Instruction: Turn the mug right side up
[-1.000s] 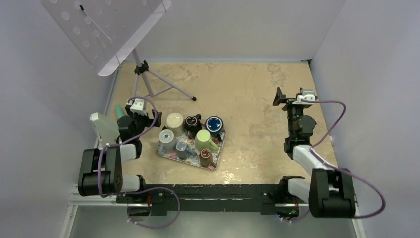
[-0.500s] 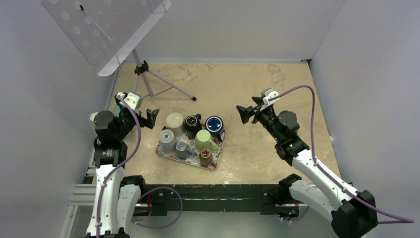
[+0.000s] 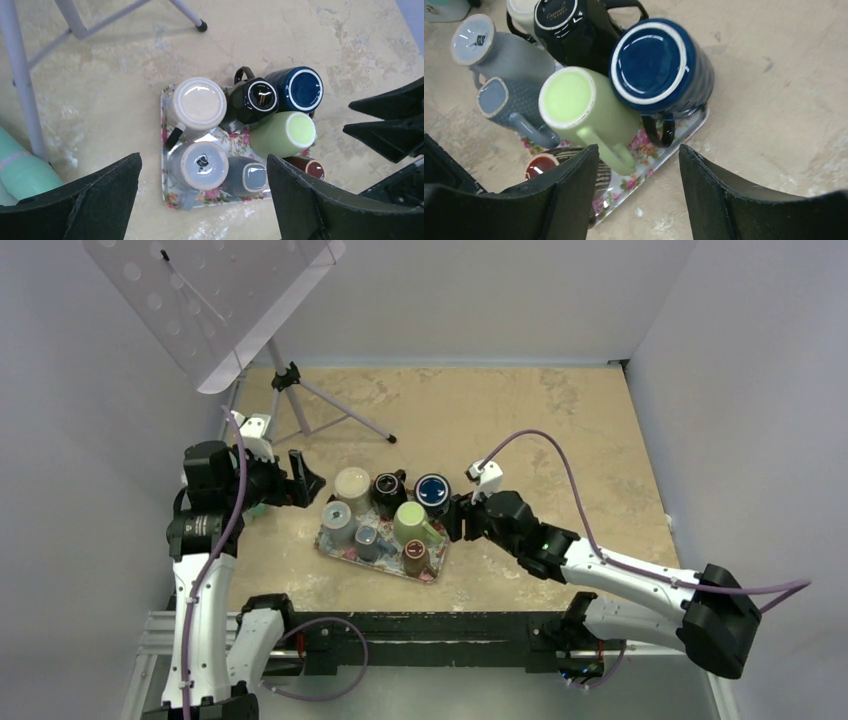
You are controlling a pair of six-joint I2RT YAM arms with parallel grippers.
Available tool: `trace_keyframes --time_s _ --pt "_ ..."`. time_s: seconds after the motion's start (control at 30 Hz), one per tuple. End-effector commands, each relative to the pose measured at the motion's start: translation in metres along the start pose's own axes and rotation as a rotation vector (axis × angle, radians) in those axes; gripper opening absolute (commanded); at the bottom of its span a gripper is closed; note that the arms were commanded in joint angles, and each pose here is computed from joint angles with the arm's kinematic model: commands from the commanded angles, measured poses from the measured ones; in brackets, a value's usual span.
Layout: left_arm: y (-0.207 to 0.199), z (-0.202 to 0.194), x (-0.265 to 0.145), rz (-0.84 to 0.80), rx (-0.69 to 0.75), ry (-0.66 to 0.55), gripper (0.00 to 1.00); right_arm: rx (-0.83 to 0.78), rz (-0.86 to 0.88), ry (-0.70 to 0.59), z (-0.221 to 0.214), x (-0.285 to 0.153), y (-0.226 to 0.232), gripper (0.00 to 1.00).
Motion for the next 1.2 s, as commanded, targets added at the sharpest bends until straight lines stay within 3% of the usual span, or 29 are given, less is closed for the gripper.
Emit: trace_keyframes --time_s 0.0,0.2,0.37,0.53,1.03,1.17 --pt "-0.006 0.000 0.002 0.026 -0.232 0.032 0.96 0.162 -0.085 -0.019 -0.002 0.003 0.009 0.62" --pt "-0.009 0.007 0.010 -0.024 -0.257 -0.036 0.93 0.161 -0.149 0.036 -0.006 0.035 0.015 0.51" --pt "-0.013 0.007 0.009 -0.040 -0.255 -0.049 0.93 0.193 -0.212 0.063 -0.012 0.034 0.009 0.41" --pt "-0.022 0.008 0.011 -0.093 -0.276 -0.066 0.93 0.175 -0.218 0.064 -0.023 0.039 0.007 0.41" --pt "-0.014 -0.001 0.019 -0.048 -0.328 -0.068 0.90 0.101 -0.172 0.146 -0.040 0.074 0.025 0.46" --pt "-0.013 -0.011 0.018 -0.035 -0.340 -0.033 0.87 0.142 -0.235 0.200 -0.054 0.074 0.020 0.34"
Point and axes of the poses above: each gripper's point midway between its finger pads, its own x axis out along the fingers, its own y axis along the line the jaws close on, z = x × y, the point moved 4 cm from there along -x, back along the fingers, and after that the axes turned 12 degrees about -x, right-handed, at the moved point
